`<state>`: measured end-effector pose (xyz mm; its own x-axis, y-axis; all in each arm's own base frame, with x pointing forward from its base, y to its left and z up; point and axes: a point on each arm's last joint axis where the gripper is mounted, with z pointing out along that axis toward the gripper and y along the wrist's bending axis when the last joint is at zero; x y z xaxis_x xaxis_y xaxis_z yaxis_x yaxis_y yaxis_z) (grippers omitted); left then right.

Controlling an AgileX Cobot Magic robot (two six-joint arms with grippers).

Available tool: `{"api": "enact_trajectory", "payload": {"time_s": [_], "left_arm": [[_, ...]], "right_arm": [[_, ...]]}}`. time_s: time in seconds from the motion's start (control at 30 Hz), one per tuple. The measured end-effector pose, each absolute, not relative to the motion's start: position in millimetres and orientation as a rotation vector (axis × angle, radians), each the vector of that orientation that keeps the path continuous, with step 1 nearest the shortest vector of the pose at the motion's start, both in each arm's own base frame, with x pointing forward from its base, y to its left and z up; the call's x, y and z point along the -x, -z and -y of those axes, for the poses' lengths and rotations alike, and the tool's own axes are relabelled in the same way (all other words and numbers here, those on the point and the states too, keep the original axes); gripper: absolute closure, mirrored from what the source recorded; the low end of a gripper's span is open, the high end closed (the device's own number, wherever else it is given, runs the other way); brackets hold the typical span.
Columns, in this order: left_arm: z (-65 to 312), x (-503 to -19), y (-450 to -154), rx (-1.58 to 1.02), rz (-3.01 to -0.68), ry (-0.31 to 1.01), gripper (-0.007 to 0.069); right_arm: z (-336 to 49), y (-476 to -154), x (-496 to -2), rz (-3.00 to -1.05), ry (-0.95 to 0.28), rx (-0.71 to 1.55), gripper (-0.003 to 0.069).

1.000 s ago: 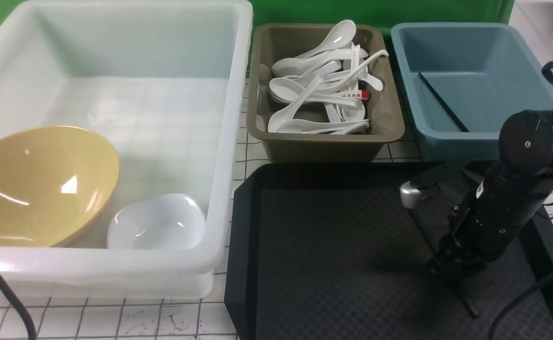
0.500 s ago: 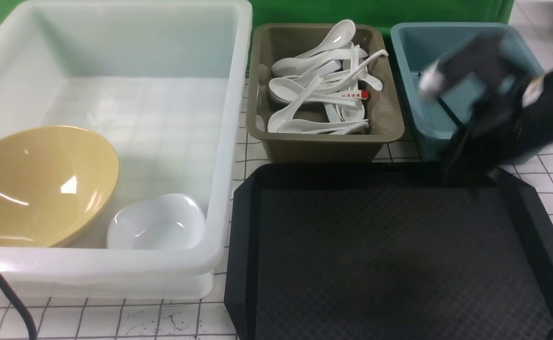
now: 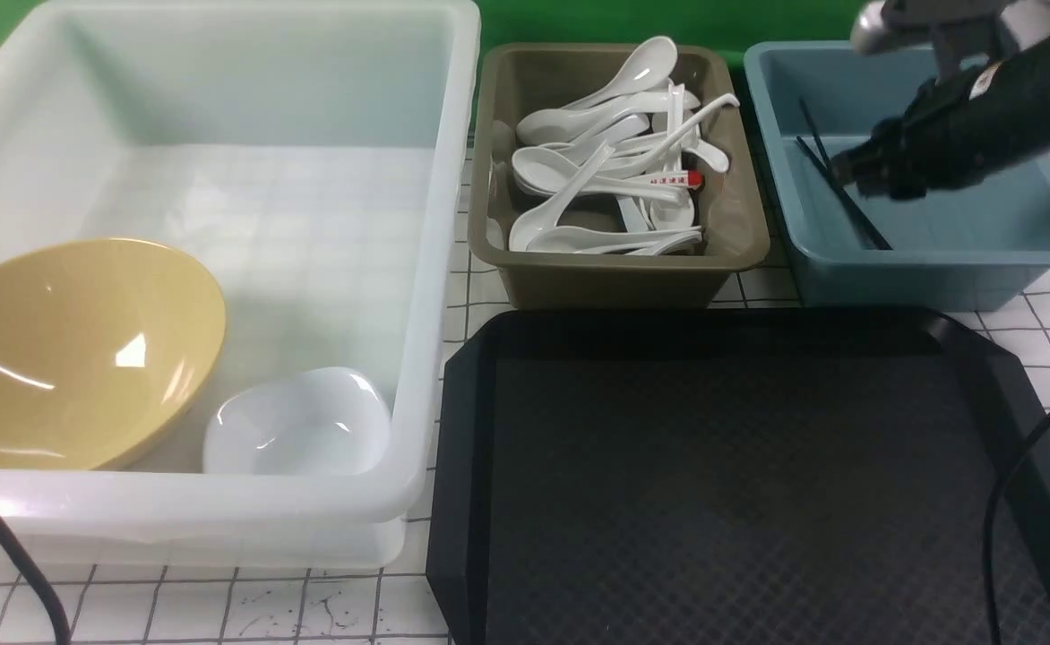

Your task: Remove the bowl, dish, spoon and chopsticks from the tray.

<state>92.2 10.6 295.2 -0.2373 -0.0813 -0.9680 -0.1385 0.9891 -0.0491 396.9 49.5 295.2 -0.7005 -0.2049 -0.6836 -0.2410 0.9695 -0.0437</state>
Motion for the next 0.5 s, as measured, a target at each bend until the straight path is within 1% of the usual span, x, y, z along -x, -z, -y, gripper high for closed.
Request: {"api": "enact_trajectory", "payload": {"time_s": [0.07, 0.13, 0.17, 0.2, 0.23, 0.3, 0.37, 0.5], "left_arm": [[-10.7, -92.1, -295.0, 0.162, -1.815, -0.055, 0.0637], [-10.9, -92.1, -294.8, 0.164, -1.817, -0.057, 0.0637], [-11.0, -92.0, -294.7, 0.165, -1.818, -0.057, 0.0637], [-11.0, -92.0, -294.7, 0.165, -1.818, -0.057, 0.0637], [-11.1, -92.0, -294.5, 0.166, -1.820, -0.058, 0.0637], [-11.1, -92.0, -294.5, 0.166, -1.820, -0.059, 0.0637], [-11.2, -91.9, -294.4, 0.167, -1.821, -0.059, 0.0637], [-11.2, -91.9, -294.3, 0.167, -1.822, -0.060, 0.0637]], "right_arm": [[-47.9, -322.6, -381.2, -2.314, -0.060, 0.315, 0.0442], [-45.4, -355.0, -355.6, -2.234, -0.058, 0.313, 0.0475], [-43.4, -376.9, -330.8, -2.166, -0.052, 0.320, 0.0507], [-41.6, -389.5, -308.3, -2.117, -0.046, 0.326, 0.0539], [-41.2, -395.2, -293.4, -2.083, -0.040, 0.338, 0.0557], [-39.7, -396.7, -259.1, -2.029, -0.025, 0.371, 0.0596], [-38.1, -389.5, -238.9, -2.009, -0.018, 0.384, 0.0617], [-32.8, -351.6, -195.9, -2.029, -0.013, 0.397, 0.0624]]}}
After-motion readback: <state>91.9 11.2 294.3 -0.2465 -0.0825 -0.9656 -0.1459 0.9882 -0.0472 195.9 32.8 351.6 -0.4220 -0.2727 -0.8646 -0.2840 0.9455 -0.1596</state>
